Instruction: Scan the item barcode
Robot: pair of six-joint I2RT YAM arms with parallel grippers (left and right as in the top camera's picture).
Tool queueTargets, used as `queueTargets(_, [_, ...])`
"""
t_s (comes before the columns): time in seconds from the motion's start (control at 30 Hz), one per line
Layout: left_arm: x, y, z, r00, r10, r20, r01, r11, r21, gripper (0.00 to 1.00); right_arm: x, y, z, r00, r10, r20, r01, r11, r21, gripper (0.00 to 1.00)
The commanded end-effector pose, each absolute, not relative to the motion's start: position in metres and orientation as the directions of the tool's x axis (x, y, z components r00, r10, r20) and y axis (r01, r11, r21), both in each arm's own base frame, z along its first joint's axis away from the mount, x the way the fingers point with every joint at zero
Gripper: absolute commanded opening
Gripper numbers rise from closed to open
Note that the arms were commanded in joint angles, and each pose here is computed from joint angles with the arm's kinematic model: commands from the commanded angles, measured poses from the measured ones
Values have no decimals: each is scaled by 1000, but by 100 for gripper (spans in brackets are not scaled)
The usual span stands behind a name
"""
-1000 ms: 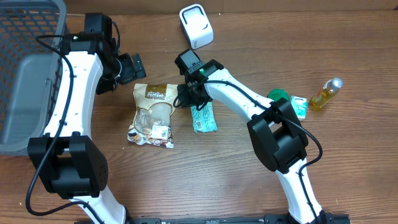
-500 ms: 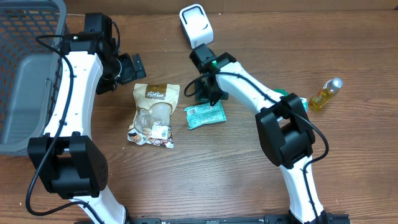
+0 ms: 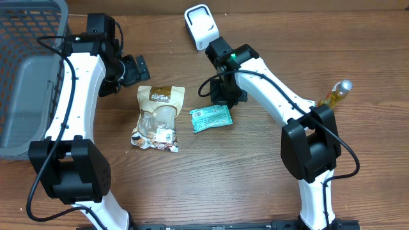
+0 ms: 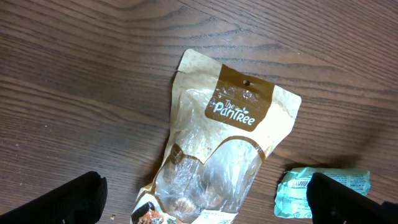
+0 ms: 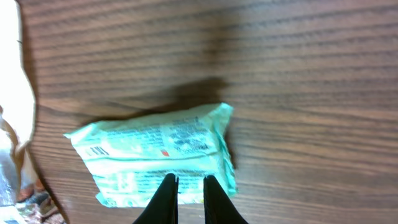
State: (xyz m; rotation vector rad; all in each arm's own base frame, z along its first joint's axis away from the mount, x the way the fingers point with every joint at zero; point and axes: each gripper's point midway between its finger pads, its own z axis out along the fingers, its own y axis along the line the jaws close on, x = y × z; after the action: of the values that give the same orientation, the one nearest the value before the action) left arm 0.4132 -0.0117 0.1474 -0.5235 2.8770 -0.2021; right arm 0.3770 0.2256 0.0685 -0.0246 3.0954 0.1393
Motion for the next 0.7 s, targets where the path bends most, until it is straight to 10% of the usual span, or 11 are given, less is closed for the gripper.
queueTargets(0.0, [411,-11,143,-922,-346,-173,-321,934,-159,100,378,222,74,-998,-25,-49,-30,996,88,11])
queueTargets(0.4, [453,-26,157,-881,-365,-301,-279,915,-293,100,377,221,74,-999,-25,-46,-29,996,85,15])
queueTargets(0.47, [454,-35,158,-886,-364,-288,-263,905,-334,4,378,220,74,-999,-22,-46,-26,996,85,15])
queueTargets(0.67, [431,-86,135,-940,-279,-196,-190,906,-378,4,379,213,73,-998,-30,-48,-33,997,64,15])
